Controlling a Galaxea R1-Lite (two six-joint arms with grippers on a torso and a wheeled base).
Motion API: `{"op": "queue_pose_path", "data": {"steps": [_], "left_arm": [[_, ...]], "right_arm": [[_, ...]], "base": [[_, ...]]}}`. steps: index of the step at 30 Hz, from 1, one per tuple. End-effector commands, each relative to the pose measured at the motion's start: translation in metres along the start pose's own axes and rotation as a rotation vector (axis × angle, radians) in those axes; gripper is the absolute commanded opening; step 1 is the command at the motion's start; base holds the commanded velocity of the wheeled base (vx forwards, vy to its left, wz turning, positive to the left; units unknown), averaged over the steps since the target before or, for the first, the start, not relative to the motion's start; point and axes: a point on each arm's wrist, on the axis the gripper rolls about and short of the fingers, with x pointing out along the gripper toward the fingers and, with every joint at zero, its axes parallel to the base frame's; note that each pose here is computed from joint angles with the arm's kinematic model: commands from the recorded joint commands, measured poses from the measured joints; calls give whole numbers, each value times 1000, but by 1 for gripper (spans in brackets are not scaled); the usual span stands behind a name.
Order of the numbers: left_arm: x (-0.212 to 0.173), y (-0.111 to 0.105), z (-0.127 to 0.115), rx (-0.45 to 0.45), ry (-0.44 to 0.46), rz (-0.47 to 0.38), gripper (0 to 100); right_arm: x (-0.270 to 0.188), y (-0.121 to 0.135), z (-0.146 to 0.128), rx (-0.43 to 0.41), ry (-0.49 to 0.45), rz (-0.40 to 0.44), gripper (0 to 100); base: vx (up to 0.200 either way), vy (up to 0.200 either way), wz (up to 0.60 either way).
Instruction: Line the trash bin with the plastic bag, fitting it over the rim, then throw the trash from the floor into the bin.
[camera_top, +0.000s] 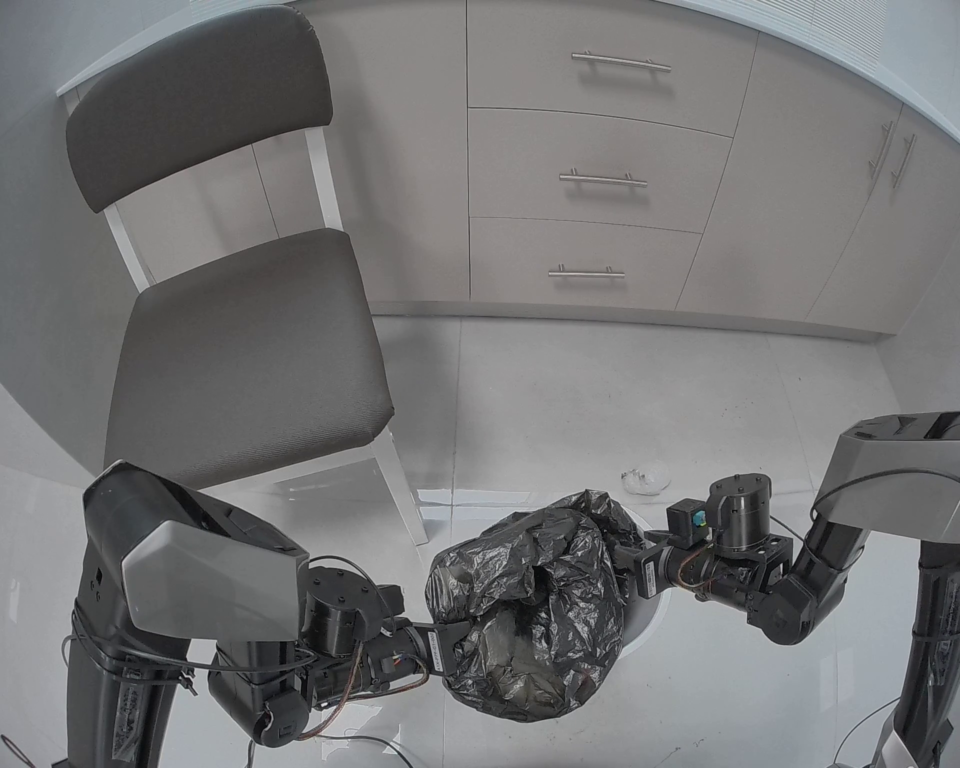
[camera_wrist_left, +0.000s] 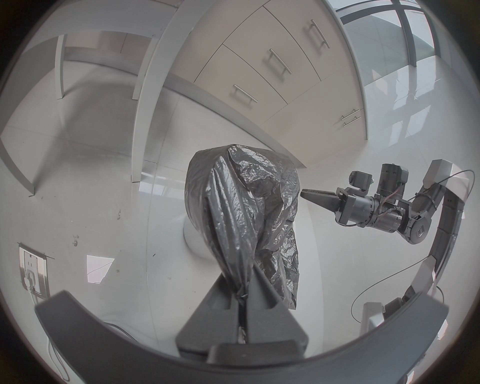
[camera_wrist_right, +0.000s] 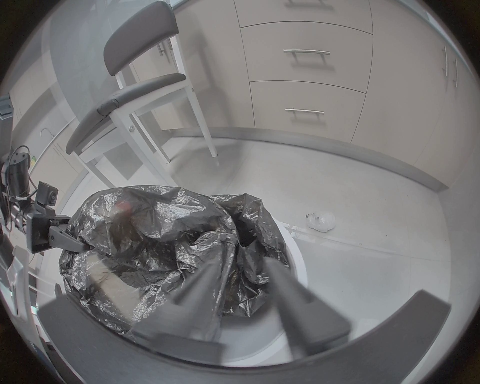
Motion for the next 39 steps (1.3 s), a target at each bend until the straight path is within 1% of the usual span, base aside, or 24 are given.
{"op": "queue_pose_path", "data": {"steps": [1, 10, 16, 21, 39], "left_arm": [[0, 0, 0, 0, 1, -1, 0], [0, 0, 0, 0, 0, 1, 0], [0, 0, 0, 0, 0, 1, 0], [0, 0, 0, 0, 1, 0, 0], [0, 0, 0, 0, 2, -2, 0]], "right_arm": [[1, 2, -6, -2, 4, 4, 100], [16, 11, -26, -14, 30, 28, 100], [16, 19, -31, -26, 47, 47, 100], [22, 24, -41, -33, 74, 58, 100], [30, 32, -53, -45, 104, 68, 100]], "base": [[0, 0, 0], [0, 0, 0], [0, 0, 0], [0, 0, 0], [0, 0, 0]]}}
